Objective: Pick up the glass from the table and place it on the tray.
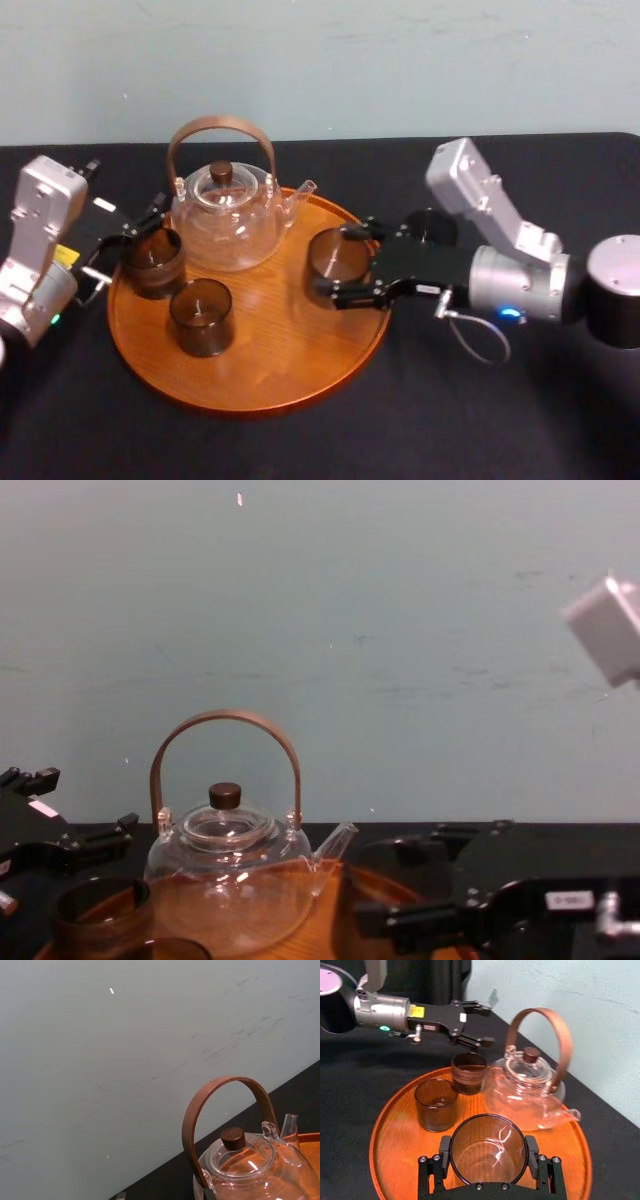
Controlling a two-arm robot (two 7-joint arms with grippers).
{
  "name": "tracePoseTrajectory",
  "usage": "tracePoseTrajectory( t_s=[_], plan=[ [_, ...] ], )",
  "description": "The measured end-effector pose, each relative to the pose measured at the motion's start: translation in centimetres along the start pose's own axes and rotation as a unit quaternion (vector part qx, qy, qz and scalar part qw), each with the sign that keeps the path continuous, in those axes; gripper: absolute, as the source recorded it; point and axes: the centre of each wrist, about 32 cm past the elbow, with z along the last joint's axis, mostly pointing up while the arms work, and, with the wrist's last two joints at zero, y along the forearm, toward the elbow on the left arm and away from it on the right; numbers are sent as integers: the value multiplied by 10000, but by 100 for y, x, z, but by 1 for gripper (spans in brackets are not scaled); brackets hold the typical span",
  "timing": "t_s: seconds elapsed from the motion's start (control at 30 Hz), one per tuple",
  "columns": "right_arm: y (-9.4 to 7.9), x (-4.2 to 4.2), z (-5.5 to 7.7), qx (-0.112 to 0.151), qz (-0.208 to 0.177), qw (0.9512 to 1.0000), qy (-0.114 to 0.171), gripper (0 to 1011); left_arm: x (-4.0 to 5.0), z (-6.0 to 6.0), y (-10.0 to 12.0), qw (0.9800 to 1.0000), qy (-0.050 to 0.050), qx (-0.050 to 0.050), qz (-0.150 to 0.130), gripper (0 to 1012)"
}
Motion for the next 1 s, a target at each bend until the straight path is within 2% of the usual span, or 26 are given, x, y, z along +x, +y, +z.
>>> tracePoseTrajectory(
  t_s=[0.1, 0.4, 1.0],
  plan=[
    [110, -25, -24, 26, 126, 9999, -16, 904, 0, 0, 0, 10000, 0, 0, 0, 1001],
    [277, -68, -152, 24, 335, 9994, 49, 904, 0, 0, 0, 10000, 0, -1, 0, 1001],
    [390, -130, -371, -172, 394, 9987, 258, 904, 0, 0, 0, 10000, 0, 0, 0, 1001]
  ],
)
